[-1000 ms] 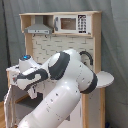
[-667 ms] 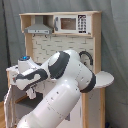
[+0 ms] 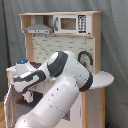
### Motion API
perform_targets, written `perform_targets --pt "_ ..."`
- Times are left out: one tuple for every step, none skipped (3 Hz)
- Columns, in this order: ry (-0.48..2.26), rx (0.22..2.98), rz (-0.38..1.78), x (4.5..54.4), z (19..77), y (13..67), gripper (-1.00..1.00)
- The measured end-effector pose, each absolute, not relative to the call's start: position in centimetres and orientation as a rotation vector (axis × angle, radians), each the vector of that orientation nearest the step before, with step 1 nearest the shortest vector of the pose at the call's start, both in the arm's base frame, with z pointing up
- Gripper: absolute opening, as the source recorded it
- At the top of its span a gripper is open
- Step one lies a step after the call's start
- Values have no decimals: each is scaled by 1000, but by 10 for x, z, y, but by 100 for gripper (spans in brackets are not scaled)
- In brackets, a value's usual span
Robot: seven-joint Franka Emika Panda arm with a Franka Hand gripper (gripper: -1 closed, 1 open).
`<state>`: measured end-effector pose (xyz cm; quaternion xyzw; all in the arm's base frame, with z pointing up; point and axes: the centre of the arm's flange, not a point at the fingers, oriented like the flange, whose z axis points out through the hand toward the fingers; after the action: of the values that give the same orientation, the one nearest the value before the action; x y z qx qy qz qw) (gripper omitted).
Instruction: Play with the kitchen
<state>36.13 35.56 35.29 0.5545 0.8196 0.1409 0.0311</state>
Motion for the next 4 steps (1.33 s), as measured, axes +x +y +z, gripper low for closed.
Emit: perform_targets --pt "2519 1768 338 356 322 354 -100" --pt "2464 1875 292 344 308 355 -100" --pt "2417 1957 268 334 299 363 -100" --pt "2359 2044 261 323 296 372 -100"
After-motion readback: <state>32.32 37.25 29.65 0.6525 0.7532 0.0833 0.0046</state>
